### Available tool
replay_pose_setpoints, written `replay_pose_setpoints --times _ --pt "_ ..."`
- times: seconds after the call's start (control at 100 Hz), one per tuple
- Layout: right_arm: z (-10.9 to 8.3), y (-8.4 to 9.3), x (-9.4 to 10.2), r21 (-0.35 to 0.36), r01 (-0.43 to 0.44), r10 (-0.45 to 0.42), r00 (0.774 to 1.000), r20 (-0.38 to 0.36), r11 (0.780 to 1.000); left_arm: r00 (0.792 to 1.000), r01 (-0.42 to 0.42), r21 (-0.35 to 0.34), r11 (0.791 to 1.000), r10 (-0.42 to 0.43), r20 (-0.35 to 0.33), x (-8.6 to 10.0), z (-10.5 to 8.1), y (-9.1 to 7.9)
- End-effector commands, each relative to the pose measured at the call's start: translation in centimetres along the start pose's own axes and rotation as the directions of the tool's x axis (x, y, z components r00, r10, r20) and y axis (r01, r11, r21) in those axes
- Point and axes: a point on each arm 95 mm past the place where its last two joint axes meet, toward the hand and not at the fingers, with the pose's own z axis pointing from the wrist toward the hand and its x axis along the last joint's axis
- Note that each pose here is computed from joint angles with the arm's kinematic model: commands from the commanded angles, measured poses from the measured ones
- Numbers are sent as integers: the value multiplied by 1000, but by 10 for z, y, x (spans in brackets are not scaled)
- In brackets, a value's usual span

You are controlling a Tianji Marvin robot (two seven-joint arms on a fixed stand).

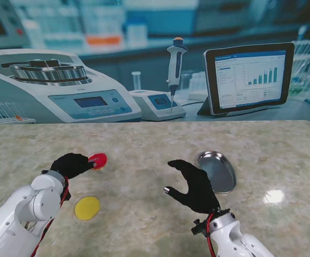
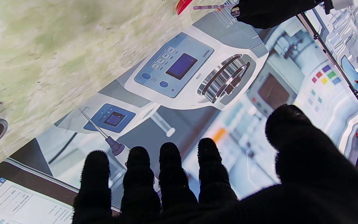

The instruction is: Line a culture dish with filter paper and press it flat with a glass rod

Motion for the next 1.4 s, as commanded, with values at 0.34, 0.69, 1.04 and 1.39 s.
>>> replay_pose_setpoints --times 0.34,0.69,1.04,1.39 --pt "-1 -3 3 1 -8 8 1000 4 1000 997 -20 -75 997 25 68 -10 12 16" --pt "-1 -3 3 1 -8 8 1000 3 1000 1000 0 -128 992 2 20 0 5 18" --pt "-1 -2 3 -1 -9 9 1000 4 1000 1000 18 -167 986 -22 -22 9 -1 13" --pt "-1 -2 3 -1 -9 9 1000 4 1000 1000 -7 -42 999 6 -6 4 1 2"
